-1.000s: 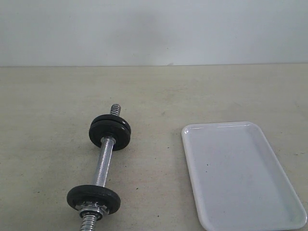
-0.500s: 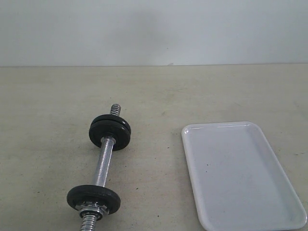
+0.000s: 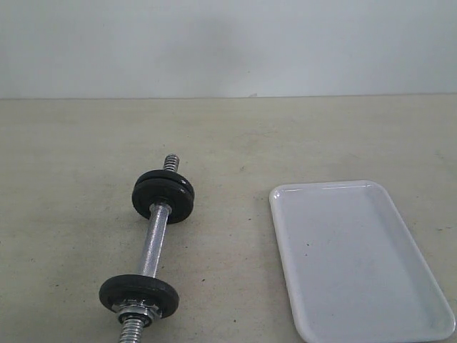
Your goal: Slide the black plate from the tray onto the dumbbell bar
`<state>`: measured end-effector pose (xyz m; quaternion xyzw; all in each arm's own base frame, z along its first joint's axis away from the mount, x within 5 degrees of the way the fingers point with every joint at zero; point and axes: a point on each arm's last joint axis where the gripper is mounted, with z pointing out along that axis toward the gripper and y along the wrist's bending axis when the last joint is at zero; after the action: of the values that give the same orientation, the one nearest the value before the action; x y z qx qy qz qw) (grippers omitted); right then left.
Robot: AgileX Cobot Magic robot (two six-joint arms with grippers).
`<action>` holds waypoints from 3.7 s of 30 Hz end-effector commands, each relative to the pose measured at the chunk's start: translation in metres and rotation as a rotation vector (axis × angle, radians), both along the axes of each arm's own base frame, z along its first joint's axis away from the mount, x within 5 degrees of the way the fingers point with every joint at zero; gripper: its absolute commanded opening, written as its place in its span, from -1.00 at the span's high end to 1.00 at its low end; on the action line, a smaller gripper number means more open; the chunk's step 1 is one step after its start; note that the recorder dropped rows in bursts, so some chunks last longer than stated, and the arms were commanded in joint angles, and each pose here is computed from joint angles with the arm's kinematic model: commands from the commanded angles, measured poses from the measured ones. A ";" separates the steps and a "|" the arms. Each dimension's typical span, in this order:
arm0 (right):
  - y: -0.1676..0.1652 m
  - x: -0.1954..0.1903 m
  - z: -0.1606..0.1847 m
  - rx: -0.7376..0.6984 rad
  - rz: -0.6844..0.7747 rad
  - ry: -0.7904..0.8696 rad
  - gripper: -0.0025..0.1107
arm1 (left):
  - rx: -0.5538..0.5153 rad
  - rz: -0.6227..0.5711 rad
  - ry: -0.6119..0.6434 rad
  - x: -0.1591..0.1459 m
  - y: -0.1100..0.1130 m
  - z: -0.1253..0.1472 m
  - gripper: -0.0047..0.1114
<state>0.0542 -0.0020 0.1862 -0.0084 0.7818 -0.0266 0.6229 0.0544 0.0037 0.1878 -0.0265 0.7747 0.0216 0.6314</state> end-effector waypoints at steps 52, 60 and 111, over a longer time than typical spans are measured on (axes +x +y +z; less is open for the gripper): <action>0.000 0.001 0.003 -0.009 -0.006 -0.046 0.96 | -0.003 -0.011 0.002 0.000 -0.001 -0.001 0.84; 0.000 0.001 0.003 -0.009 -0.006 -0.046 0.96 | -0.003 -0.011 0.002 0.000 -0.001 -0.001 0.84; 0.000 0.001 0.003 -0.009 -0.006 -0.046 0.96 | -0.003 -0.011 0.002 0.000 -0.001 -0.001 0.84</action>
<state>0.0550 -0.0020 0.1897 -0.0086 0.7695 -0.0268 0.6380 0.0544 0.0037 0.1878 -0.0265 0.7747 0.0216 0.6314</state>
